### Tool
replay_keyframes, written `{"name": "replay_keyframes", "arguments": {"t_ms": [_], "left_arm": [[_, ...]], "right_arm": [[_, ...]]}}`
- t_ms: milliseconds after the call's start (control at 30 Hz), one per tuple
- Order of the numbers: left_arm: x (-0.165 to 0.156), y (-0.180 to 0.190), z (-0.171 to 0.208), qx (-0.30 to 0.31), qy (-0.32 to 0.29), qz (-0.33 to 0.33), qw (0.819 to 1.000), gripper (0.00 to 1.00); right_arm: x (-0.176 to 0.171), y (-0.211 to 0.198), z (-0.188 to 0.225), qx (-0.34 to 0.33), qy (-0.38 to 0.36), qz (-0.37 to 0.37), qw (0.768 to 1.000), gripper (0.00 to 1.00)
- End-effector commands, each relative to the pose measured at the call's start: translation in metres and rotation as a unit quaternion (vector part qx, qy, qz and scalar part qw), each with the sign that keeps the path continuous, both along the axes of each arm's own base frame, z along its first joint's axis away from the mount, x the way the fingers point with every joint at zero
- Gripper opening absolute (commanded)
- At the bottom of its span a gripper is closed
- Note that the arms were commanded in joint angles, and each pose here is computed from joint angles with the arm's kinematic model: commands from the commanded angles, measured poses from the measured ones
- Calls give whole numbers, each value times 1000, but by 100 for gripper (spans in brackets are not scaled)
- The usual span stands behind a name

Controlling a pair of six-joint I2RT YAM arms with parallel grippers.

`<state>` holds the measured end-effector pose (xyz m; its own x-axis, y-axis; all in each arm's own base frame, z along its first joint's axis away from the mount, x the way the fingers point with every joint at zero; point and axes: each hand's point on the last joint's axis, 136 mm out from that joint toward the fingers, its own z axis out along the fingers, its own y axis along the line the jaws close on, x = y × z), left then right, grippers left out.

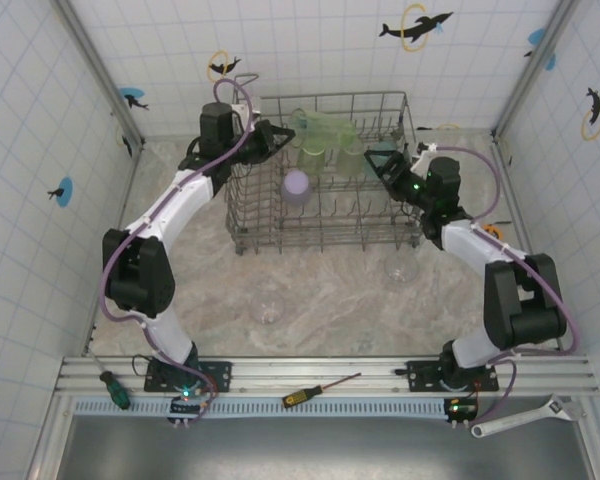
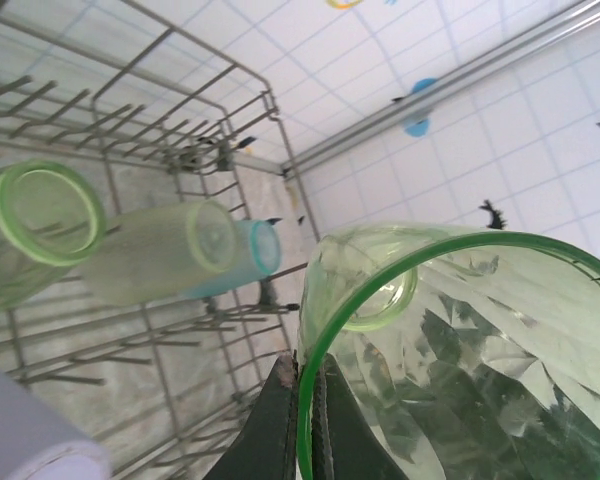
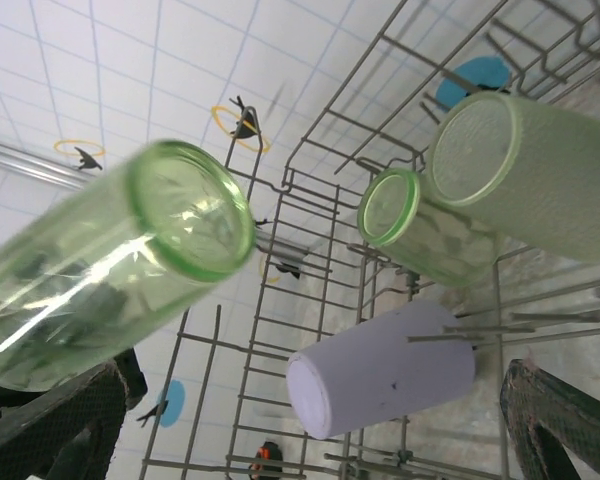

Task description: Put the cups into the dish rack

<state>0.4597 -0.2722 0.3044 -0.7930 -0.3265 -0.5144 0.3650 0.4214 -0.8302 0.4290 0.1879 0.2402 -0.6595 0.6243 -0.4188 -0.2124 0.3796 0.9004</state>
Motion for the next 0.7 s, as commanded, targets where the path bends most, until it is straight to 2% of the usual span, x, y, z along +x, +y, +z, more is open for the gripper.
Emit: {"name": "replay_keyframes", "arguments": {"t_ms": [0, 167, 500, 667], "left_arm": [[-2, -5, 17, -63, -3, -24, 998, 0], [-5, -9, 15, -97, 16, -36, 995, 0], [-8, -9, 3, -106, 33, -37, 993, 0], [-13, -8, -4, -106, 37, -38, 993, 0]], "right_arm": [[2, 15, 31, 58, -44, 22, 997, 100], [3, 22, 40, 93, -60, 21, 994, 100], [9, 39, 60, 166, -72, 24, 983, 100], [12, 41, 69, 195, -73, -6, 978, 100]]}}
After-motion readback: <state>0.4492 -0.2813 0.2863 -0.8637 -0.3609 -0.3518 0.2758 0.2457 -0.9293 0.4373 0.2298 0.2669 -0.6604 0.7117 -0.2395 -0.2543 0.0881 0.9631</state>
